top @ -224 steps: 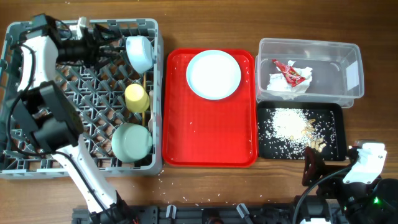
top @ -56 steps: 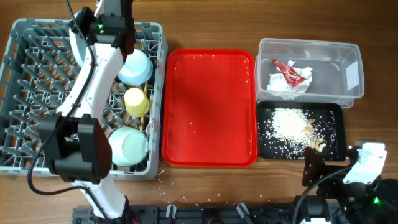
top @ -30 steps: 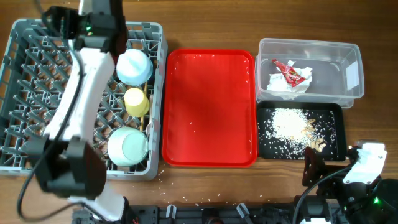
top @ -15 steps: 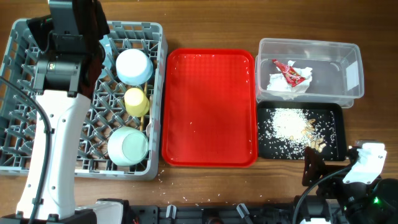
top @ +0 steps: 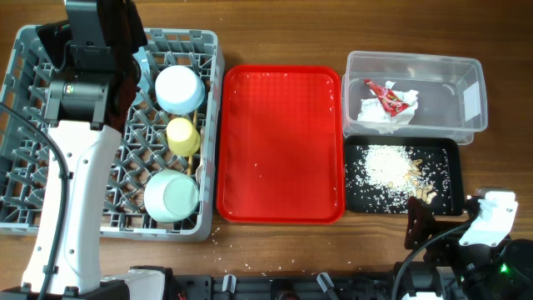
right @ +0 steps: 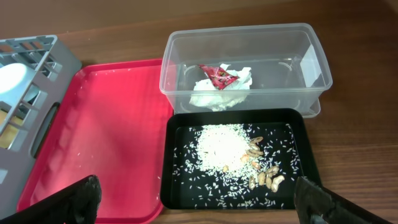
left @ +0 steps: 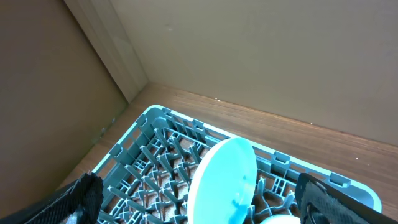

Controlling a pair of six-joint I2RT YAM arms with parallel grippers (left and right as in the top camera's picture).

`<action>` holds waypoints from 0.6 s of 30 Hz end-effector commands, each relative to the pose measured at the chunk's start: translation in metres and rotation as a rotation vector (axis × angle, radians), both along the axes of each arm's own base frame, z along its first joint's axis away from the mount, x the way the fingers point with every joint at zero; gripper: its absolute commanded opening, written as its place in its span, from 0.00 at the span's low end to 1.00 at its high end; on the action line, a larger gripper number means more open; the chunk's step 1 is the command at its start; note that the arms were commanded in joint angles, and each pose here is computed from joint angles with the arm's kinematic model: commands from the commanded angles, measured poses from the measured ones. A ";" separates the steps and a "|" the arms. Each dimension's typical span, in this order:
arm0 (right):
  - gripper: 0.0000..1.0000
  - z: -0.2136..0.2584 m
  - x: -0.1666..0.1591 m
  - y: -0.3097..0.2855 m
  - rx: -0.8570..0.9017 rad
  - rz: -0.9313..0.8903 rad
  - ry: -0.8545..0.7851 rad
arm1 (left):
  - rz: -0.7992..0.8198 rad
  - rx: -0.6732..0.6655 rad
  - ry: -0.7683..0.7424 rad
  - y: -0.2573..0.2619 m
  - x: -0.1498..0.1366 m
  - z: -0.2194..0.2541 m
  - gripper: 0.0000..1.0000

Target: Sort waste into correct bins and load items into the dishwasher rack

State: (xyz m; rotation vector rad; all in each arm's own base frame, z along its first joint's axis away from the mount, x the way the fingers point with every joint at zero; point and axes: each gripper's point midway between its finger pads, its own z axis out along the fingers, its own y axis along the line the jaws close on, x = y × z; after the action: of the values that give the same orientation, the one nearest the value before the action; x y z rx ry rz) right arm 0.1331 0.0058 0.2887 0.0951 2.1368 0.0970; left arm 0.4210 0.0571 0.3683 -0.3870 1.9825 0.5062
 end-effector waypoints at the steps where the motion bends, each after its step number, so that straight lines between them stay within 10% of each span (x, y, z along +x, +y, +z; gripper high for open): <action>1: 1.00 0.002 -0.001 0.001 0.016 -0.003 -0.011 | 0.004 -0.018 -0.016 0.000 0.001 0.002 1.00; 18: 1.00 0.004 -0.003 0.001 0.015 -0.002 -0.034 | 0.004 -0.018 -0.016 0.000 0.001 0.002 1.00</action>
State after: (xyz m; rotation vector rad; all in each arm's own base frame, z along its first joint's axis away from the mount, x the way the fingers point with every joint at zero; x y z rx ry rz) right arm 0.1328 0.0058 0.2903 0.0943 2.1269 0.0971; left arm 0.4211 0.0570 0.3683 -0.3871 1.9825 0.5056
